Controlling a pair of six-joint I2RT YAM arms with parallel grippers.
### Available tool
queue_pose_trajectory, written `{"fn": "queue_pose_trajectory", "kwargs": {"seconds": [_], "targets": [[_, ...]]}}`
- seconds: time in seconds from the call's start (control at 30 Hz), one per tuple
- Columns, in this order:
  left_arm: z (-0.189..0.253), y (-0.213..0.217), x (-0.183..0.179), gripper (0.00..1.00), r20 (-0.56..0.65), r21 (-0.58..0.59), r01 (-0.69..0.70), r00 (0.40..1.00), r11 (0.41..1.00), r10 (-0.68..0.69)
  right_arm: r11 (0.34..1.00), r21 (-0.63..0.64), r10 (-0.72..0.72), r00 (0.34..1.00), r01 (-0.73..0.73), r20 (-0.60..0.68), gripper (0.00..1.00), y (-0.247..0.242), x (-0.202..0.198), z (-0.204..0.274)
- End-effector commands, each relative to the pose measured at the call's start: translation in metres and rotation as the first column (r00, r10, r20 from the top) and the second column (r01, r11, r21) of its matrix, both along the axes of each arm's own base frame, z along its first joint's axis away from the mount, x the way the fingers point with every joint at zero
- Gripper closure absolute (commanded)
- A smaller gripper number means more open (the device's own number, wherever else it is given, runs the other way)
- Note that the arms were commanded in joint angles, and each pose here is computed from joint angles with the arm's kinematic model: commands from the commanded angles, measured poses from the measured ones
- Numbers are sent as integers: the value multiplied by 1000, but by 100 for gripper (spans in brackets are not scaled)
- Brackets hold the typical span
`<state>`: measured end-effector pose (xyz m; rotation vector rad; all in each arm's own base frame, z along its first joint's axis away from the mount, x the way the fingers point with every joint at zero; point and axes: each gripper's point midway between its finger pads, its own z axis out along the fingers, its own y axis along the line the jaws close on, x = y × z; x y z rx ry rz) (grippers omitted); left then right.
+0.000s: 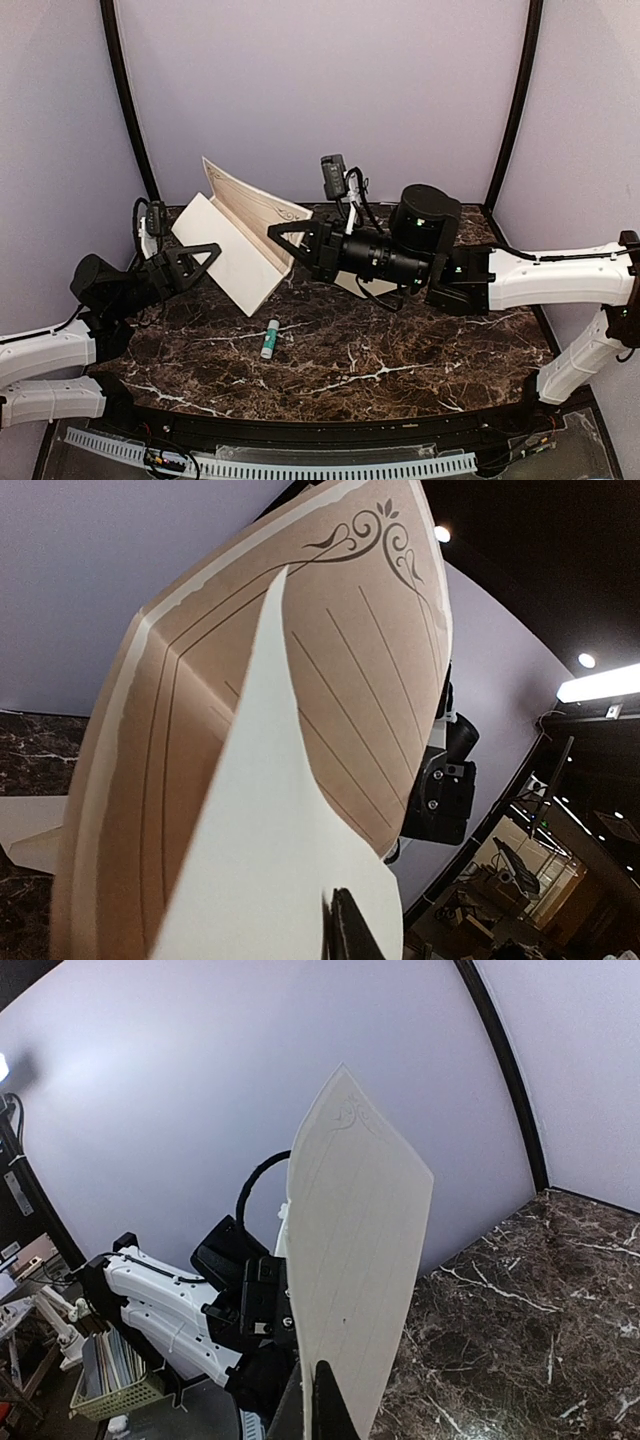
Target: Place the letter into the envelope and seal it
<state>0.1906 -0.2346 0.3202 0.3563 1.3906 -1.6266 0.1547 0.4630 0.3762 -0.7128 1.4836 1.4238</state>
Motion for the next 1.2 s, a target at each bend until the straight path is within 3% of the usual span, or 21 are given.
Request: {"fn": "queue_pose_trajectory", "kwargs": {"seconds": [0.0, 0.07, 0.3, 0.47, 0.53, 0.73, 0.83, 0.97, 1.17], "targets": [[16, 1, -3, 93, 35, -17, 0, 999, 1000, 1, 998, 12, 64, 994, -66, 90, 100, 2, -17, 7], [16, 1, -3, 98, 35, -12, -3, 999, 1000, 3, 997, -24, 78, 989, -76, 123, 100, 3, -20, 4], [14, -2, 0, 100, 43, 56, -21, 999, 998, 18, 989, -149, 41, 977, -9, 211, 58, -17, -15, 1], [16, -7, 2, 100, 95, 132, -29, 995, 991, 17, 991, -114, 100, 964, -73, 247, 31, -51, -30, 27], [14, -10, 3, 100, 105, 163, -25, 994, 986, 8, 993, -84, 101, 959, -82, 266, 27, -68, -34, 41], [13, -21, 1, 100, 123, 226, 34, 990, 974, -63, 994, 25, -112, 962, 109, 250, 29, -121, -2, 72], [15, -27, -3, 100, 128, 230, 81, 985, 970, -113, 986, -7, -164, 964, 169, 207, 32, -121, 18, 67], [20, -42, -8, 100, 142, 255, 144, 973, 956, -185, 983, -144, -90, 982, 114, 165, 33, -85, 30, 29], [16, -64, -12, 100, 132, 286, 185, 964, 940, -230, 977, -214, 49, 989, -18, 139, 33, -53, 26, 3]]}}
